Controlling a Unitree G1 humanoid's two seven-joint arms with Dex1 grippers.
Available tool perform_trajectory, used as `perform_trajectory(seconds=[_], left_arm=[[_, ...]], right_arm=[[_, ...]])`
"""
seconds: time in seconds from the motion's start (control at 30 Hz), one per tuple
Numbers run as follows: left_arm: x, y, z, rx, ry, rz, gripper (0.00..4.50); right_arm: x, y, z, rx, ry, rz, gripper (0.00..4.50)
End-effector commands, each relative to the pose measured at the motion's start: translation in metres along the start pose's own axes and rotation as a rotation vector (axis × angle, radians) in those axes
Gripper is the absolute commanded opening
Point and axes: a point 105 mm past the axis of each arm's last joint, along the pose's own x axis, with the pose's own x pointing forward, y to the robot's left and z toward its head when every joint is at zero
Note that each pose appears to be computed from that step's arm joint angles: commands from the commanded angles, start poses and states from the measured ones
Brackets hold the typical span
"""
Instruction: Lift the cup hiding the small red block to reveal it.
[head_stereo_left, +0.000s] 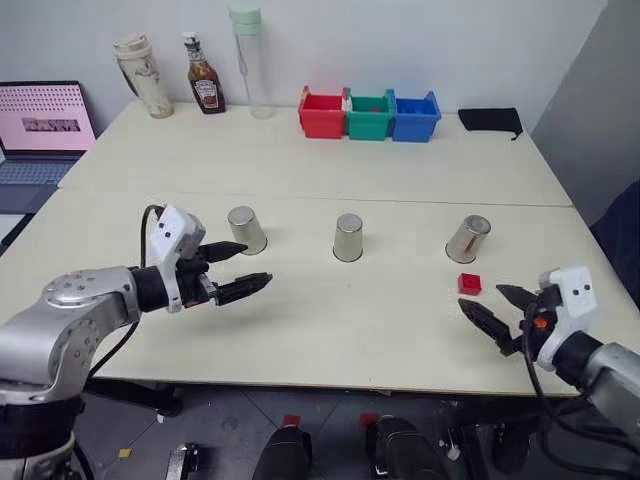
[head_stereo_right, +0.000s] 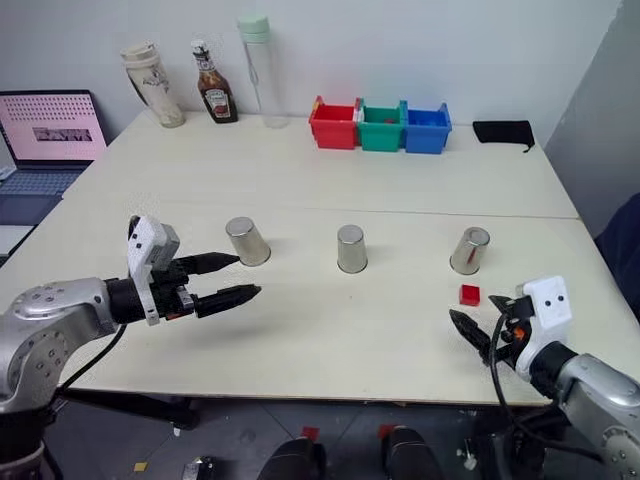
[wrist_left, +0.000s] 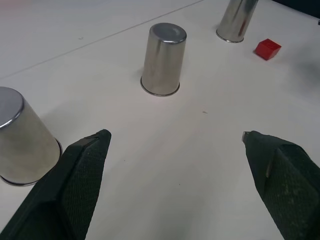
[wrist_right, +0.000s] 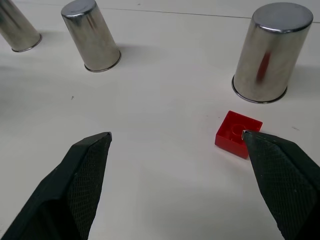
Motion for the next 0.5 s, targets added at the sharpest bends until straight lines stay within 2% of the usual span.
perform_trajectory(seconds=[0.03,0.3,0.5], left_arm=[[0.005,0.000,0.012,0.053,-0.051,-0.018,4.50],[0.017,0.006,0.024,0.118,-0.080,-0.025,4.50],[0.024,0.001,0.027,0.140,-0.102,-0.049,4.50]], right_arm=[[-0.006,-0.008,0.011,-0.012,-0.039,-0.050,4.44],[-0.009,-0.010,0.008,-0.013,-0.043,-0.094,4.44],[-0.008,-0.008,0.005,-0.024,-0.055,-0.129,4.44]])
